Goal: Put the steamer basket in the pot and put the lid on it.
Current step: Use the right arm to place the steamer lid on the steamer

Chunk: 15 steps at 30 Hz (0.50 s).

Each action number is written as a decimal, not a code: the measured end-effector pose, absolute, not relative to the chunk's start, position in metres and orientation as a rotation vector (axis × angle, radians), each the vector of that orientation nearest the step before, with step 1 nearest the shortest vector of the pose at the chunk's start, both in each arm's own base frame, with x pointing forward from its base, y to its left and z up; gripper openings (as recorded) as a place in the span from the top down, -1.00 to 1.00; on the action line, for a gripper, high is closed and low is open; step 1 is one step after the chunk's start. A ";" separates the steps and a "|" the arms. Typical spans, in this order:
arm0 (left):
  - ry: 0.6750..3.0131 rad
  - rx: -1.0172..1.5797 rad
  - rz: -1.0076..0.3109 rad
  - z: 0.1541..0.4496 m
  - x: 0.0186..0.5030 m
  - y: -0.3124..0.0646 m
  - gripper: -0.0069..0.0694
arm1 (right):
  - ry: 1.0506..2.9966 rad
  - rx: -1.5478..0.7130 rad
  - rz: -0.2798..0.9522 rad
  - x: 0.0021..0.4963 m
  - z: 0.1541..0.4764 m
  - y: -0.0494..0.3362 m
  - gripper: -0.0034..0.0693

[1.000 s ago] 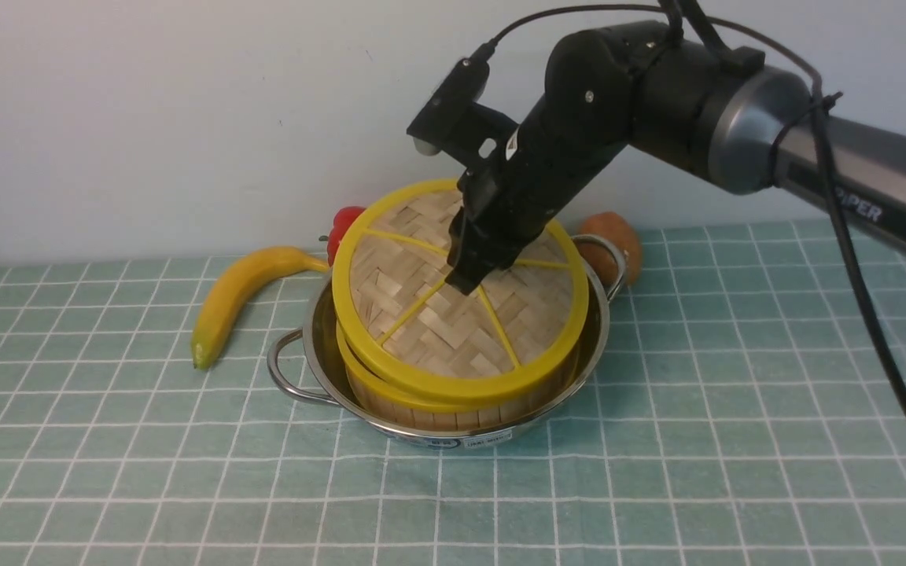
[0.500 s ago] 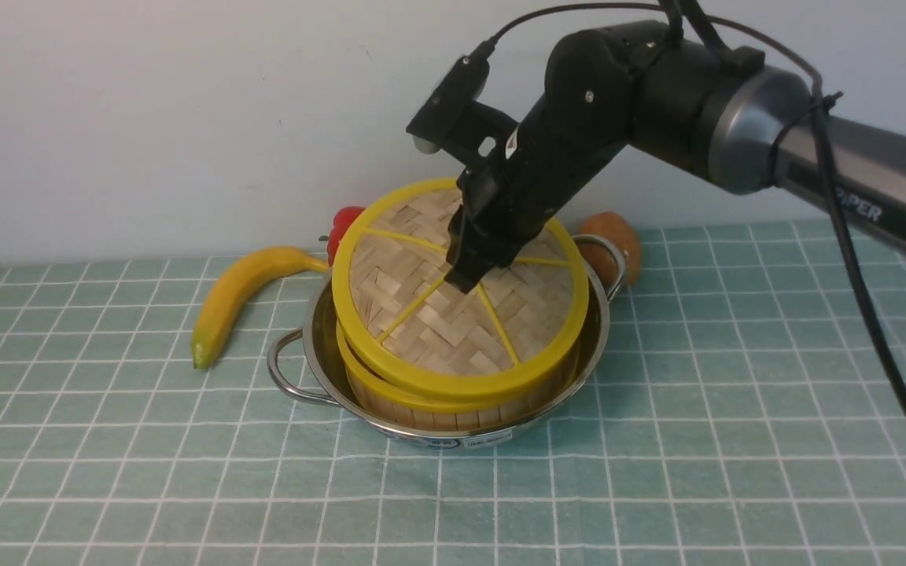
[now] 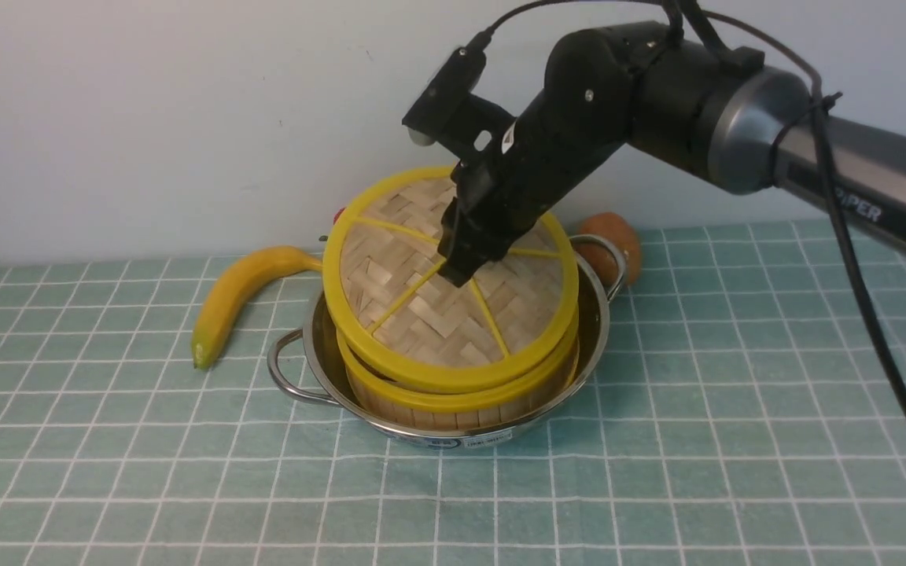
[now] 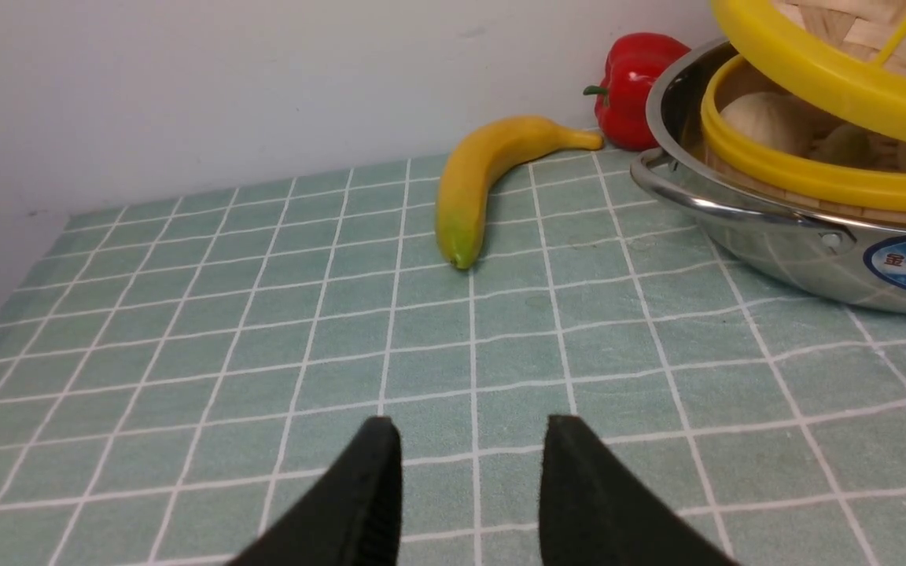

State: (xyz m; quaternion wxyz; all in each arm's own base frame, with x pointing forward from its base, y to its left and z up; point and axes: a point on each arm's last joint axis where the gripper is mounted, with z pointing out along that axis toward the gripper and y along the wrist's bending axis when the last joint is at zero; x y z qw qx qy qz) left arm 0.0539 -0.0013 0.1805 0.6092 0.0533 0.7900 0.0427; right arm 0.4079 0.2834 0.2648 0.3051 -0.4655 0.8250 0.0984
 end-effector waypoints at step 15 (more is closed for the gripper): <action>1.825 0.123 0.099 0.181 0.054 -0.001 0.18 | 2.238 -1.238 0.281 0.394 0.286 0.276 0.51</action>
